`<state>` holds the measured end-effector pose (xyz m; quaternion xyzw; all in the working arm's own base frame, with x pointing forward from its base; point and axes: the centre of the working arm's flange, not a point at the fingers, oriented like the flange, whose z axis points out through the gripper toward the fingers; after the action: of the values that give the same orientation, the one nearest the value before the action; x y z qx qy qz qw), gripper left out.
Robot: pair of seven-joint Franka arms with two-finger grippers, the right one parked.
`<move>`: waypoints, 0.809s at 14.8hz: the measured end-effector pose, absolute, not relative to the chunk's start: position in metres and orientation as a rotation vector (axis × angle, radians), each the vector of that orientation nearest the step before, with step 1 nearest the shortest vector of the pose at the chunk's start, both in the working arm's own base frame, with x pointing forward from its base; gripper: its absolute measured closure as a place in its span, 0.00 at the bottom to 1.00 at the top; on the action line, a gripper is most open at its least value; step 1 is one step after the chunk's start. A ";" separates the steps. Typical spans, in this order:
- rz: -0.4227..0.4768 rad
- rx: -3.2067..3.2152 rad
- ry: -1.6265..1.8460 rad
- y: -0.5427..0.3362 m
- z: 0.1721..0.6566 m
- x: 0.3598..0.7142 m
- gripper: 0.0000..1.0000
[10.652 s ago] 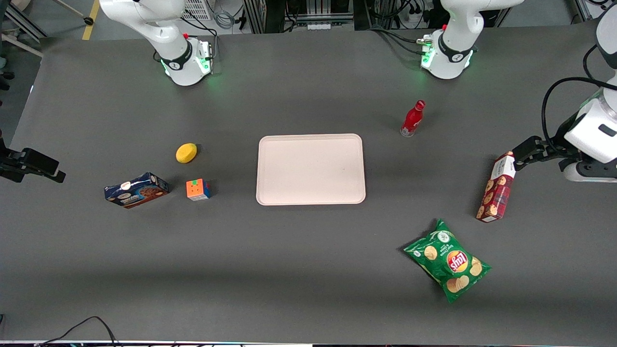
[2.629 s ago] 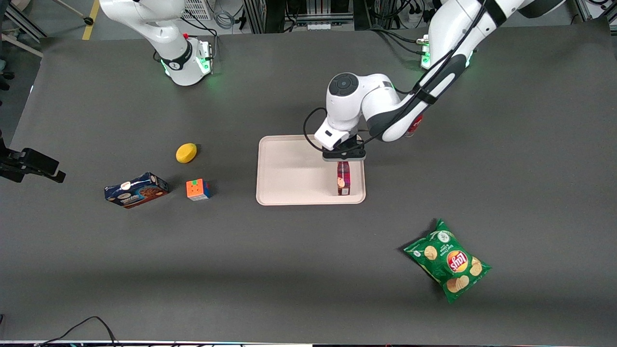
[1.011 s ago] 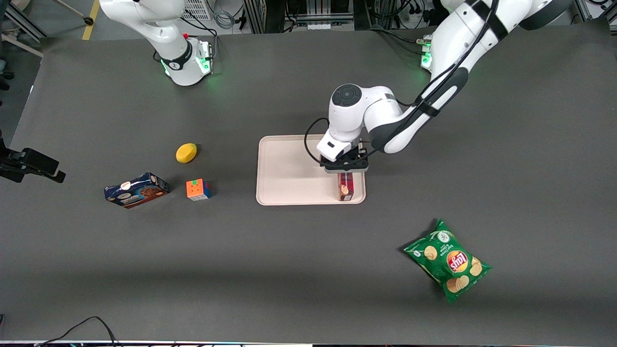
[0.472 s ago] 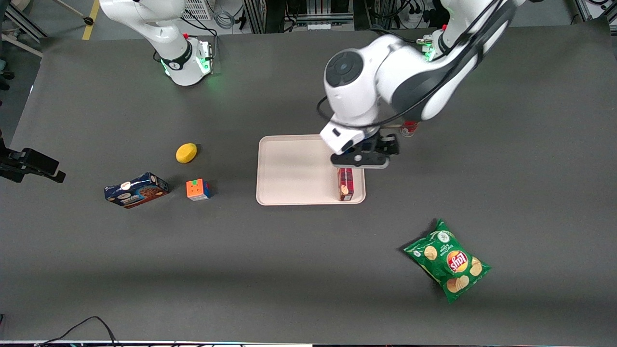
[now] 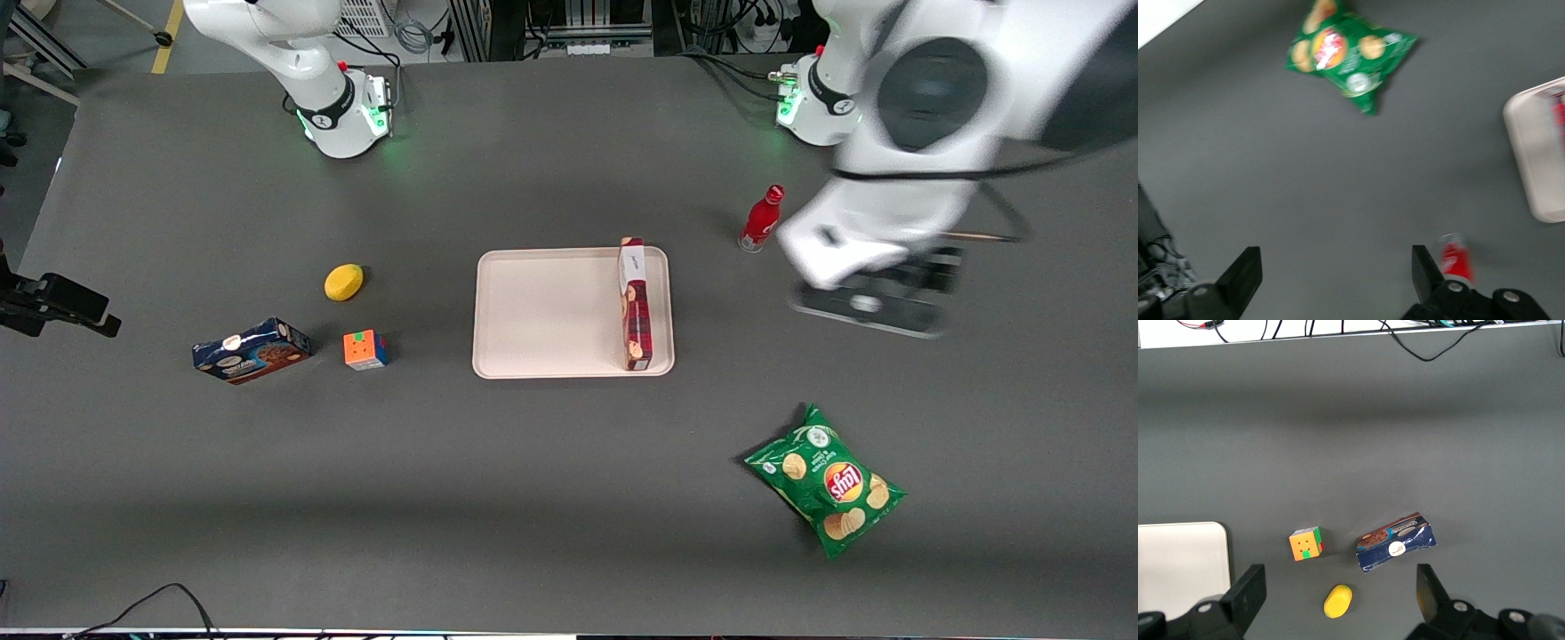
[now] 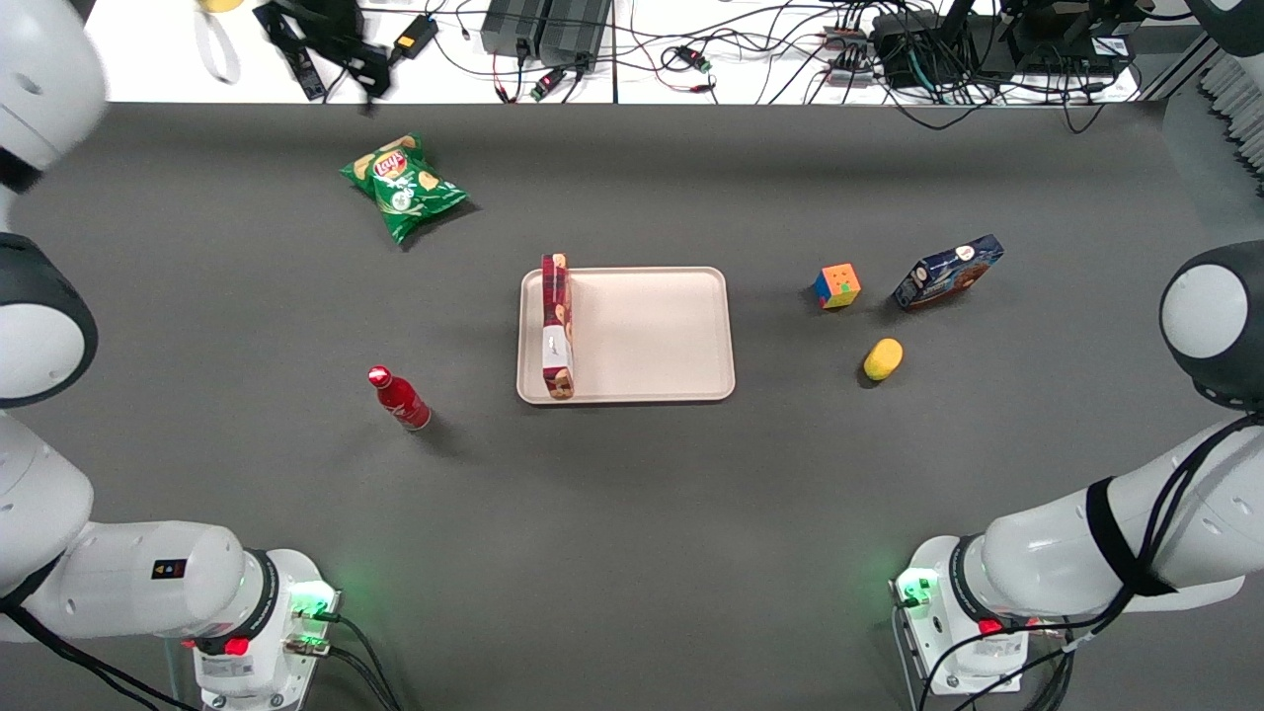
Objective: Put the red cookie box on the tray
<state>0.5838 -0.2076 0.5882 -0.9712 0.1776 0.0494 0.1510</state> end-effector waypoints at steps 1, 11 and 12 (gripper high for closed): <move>0.166 -2.801 0.500 -0.173 0.592 0.593 0.00; 0.001 -3.096 0.299 0.009 0.546 0.590 0.00; 0.000 -3.104 0.294 0.005 0.547 0.585 0.00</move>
<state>0.5851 0.0053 0.5470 -0.9955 0.0943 0.0002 0.0119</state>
